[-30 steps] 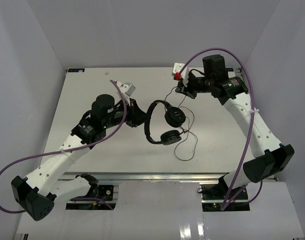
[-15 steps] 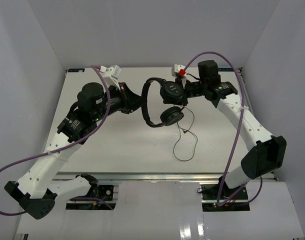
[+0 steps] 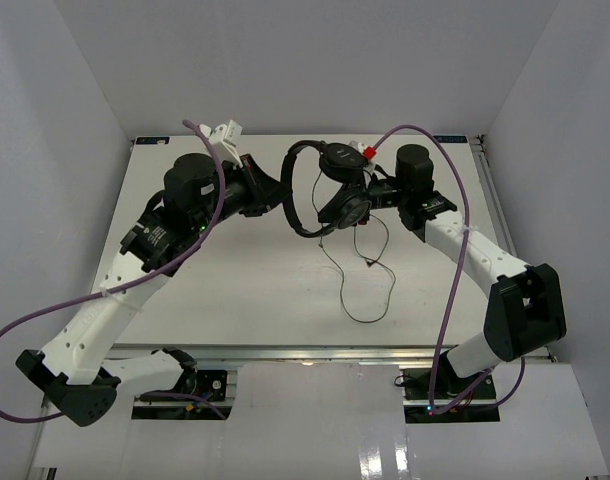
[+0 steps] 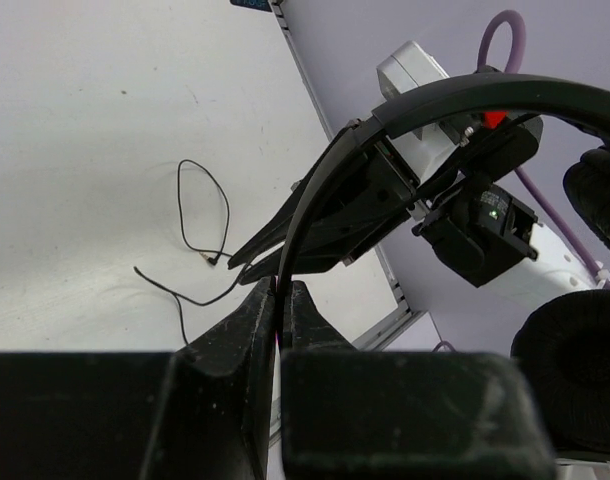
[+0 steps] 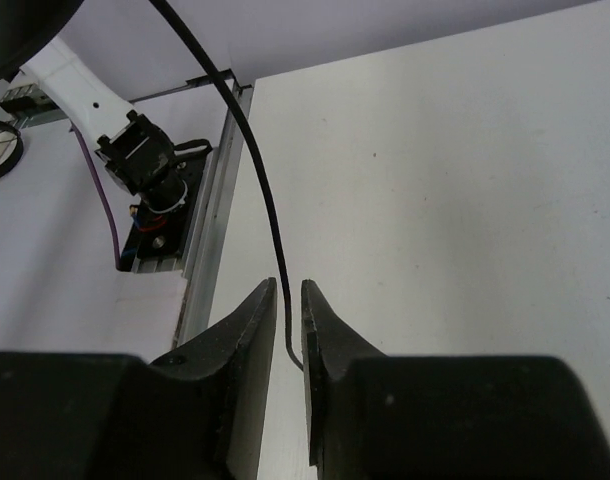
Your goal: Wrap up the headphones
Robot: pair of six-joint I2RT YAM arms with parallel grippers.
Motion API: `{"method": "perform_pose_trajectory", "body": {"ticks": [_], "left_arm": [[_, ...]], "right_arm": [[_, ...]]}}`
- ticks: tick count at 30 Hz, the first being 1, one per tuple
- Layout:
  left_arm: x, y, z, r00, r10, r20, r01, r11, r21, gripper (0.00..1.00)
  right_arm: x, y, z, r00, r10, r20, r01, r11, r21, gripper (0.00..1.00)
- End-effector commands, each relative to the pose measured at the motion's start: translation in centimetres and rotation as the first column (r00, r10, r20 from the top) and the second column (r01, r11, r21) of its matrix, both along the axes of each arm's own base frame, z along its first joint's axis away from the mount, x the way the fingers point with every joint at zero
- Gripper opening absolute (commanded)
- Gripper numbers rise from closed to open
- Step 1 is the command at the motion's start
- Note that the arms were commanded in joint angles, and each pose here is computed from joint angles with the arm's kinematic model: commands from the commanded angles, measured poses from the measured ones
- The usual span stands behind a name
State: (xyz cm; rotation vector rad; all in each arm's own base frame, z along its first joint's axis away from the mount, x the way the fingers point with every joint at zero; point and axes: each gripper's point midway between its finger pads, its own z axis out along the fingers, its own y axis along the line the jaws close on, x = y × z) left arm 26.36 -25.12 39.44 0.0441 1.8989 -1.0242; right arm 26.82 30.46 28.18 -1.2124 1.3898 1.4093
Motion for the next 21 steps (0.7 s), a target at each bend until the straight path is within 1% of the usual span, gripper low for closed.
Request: {"method": "perform_pose_trajectory", "body": {"ticks": [1,13,17,21], "left_arm": [[0.0,-0.1,4.6,0.998,0.017,0.063,-0.011,0.995,-0.098,0.0],[0.1,0.2,6.7,0.996,0.044,0.071,-0.033,0.988,-0.148,0.0],[0.4,1.2,7.3,0.991,0.106,0.079,-0.092,0.982,-0.164,0.0],[1.0,2.2,7.9,0.981,0.173,0.089,-0.155,0.972,-0.175,0.0]], "right_arm": [[-0.8,0.8,2.1,0.998,0.038,0.056,-0.042,0.997,0.07,0.24],[-1.8,3.0,-1.3,0.997,0.077,0.029,-0.079,0.996,0.049,0.27],[-2.8,2.7,-2.7,0.996,0.085,0.018,-0.086,0.995,0.041,0.24],[-4.1,2.2,-4.0,0.995,0.099,0.005,-0.099,0.995,0.033,0.18]]}}
